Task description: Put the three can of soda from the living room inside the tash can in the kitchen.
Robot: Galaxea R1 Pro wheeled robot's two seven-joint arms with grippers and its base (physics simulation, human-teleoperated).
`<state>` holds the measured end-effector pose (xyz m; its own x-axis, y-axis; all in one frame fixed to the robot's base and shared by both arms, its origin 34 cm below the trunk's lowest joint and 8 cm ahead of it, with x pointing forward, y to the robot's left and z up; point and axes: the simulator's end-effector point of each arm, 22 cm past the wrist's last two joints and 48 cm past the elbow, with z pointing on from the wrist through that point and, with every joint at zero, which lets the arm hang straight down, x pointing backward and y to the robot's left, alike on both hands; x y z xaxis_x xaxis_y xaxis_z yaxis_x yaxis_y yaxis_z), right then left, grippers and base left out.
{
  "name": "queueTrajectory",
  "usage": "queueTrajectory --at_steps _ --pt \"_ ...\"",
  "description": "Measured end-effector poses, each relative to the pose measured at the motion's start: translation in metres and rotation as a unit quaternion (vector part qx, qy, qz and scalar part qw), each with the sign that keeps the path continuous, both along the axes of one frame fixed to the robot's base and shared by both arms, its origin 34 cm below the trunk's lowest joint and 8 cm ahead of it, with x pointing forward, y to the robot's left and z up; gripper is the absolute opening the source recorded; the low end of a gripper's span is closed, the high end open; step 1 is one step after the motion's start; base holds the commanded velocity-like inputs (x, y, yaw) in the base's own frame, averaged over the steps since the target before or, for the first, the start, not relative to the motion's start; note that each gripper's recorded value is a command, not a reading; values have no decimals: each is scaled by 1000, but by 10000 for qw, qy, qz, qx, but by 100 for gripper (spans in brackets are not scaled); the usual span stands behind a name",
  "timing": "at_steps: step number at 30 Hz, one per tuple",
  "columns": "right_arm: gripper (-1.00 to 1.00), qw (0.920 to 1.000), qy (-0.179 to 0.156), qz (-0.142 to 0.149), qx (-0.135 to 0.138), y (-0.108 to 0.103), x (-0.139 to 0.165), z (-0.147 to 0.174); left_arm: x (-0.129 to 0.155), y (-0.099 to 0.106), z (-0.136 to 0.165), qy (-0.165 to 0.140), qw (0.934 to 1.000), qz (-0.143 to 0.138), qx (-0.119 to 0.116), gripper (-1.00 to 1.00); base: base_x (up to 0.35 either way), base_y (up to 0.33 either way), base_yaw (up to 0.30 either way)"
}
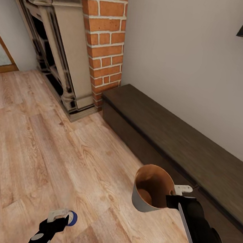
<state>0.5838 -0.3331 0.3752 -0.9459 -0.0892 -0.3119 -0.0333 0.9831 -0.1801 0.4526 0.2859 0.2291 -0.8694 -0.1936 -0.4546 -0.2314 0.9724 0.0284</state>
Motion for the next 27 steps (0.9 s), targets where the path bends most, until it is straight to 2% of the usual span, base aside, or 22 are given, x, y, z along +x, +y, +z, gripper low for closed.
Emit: queueTrajectory --at_steps 8,11,15,19,23,27 --pt "-100 9999 8 -9 145 13 0 -5 -5 0 -4 65 10000 0 -2 100 0 0 0" --pt "-100 9999 43 103 29 14 -1 -7 -7 0 -6 86 10000 -1 -3 100 0 0 0" --pt "-100 9996 59 201 214 31 -1 -9 -7 0 -7 95 10000 3 -6 100 0 0 0" --pt "-100 9996 63 275 64 28 -1 -8 -7 0 -7 95 10000 4 -8 100 0 0 0" --pt "-100 9995 60 259 152 32 -1 -9 -7 0 -7 91 10000 4 -8 100 0 0 0" --pt "-100 9996 0 284 91 29 3 -5 -7 0 -7 90 10000 4 -7 100 0 0 0"
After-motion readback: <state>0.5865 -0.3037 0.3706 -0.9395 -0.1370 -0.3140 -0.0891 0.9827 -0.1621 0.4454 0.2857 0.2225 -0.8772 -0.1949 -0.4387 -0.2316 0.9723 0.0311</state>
